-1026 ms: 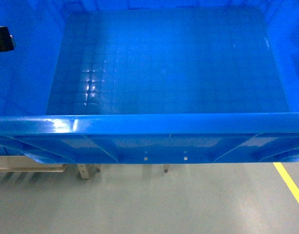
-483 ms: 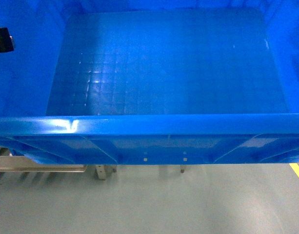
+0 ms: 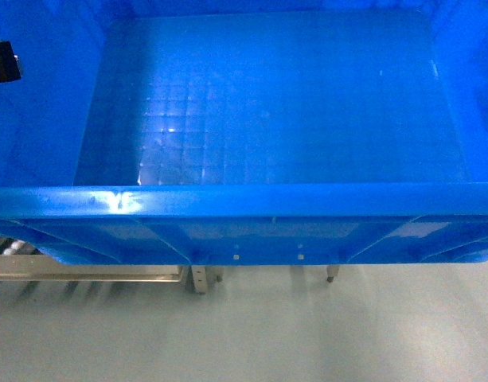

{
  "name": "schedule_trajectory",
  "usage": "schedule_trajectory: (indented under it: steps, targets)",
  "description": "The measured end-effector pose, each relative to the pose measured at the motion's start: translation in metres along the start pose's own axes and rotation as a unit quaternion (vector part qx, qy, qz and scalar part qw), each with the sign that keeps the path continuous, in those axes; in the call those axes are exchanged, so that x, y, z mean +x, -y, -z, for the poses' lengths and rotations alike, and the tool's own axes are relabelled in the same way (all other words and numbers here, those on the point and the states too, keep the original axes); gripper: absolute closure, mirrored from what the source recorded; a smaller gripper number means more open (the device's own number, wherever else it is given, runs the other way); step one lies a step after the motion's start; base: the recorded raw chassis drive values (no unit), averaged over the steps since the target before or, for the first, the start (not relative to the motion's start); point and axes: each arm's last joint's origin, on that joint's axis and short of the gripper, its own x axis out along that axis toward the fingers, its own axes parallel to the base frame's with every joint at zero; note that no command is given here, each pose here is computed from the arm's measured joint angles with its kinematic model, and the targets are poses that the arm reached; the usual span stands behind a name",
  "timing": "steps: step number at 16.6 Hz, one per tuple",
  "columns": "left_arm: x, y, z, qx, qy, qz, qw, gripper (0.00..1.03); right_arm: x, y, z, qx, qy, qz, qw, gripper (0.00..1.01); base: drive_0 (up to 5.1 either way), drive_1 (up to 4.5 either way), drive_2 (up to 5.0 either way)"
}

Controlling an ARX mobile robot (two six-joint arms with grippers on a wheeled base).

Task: Place box next to blue box on left shelf

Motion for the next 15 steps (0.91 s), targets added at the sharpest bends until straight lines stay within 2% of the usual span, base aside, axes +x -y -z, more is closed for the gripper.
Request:
schedule_trajectory:
  steps: [15]
  targets:
    - [0.0,-0.0001,0.0001,0.0,-0.001,0.0,1.0,0.84,-0.0001,-0.0001,-0.0001,0.0,0.0,0.0,1.0,0.8,-5.1,2.39,2.4]
